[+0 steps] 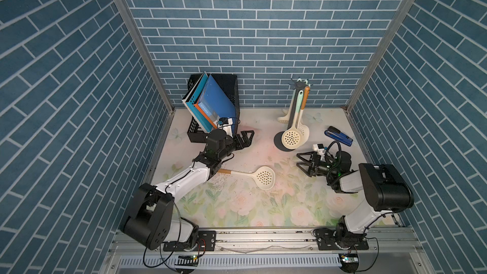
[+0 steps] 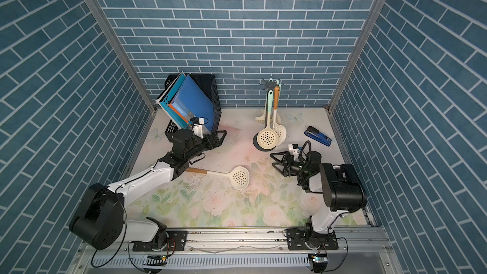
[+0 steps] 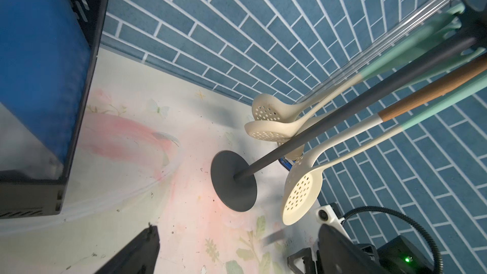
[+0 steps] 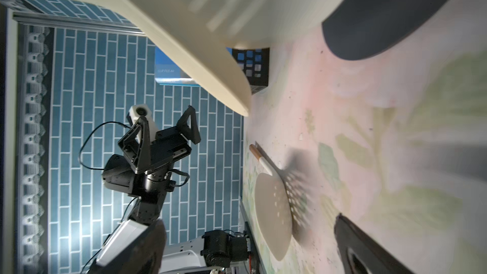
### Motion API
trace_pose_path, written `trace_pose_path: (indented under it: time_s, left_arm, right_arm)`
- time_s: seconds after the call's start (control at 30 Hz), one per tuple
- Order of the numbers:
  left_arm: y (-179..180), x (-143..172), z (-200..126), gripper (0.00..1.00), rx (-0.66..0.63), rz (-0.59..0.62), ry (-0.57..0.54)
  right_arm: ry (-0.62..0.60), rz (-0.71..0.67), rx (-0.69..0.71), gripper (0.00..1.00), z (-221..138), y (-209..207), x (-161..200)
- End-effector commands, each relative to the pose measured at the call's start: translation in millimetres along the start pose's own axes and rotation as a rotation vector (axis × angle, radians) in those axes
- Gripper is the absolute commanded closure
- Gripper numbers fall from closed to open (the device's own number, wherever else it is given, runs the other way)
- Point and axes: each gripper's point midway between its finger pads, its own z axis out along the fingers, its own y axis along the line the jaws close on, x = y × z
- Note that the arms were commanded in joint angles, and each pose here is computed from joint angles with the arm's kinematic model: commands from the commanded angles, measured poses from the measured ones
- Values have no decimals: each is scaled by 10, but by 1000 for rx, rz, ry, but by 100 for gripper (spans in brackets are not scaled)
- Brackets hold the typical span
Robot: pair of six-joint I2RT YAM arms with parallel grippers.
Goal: Hang the skimmer on the kitchen utensil rack
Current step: Hang the skimmer on the rack, then adjust the rack at the center of the board.
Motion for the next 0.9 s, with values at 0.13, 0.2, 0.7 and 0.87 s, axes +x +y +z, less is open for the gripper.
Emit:
trace_pose_path:
  time_s: [0.13,0.2,0.7,0.87]
  left_arm:
    - [-374,-117,258,0,45,196,41]
    - [-417,-147,336,0,48,217,44]
    - [-1355,-464,957,6,309,642,5]
    - [-1590,-371,1096,25,430,752,23]
  right_arm:
    - [-114,-304,480,1,-541,76,-103]
    - [-164,-367,562,0,-702,255,-190]
    - [-301,-469,559,1,-867,926,-456]
    - [-296,-480,545,1,-867,1032,-455]
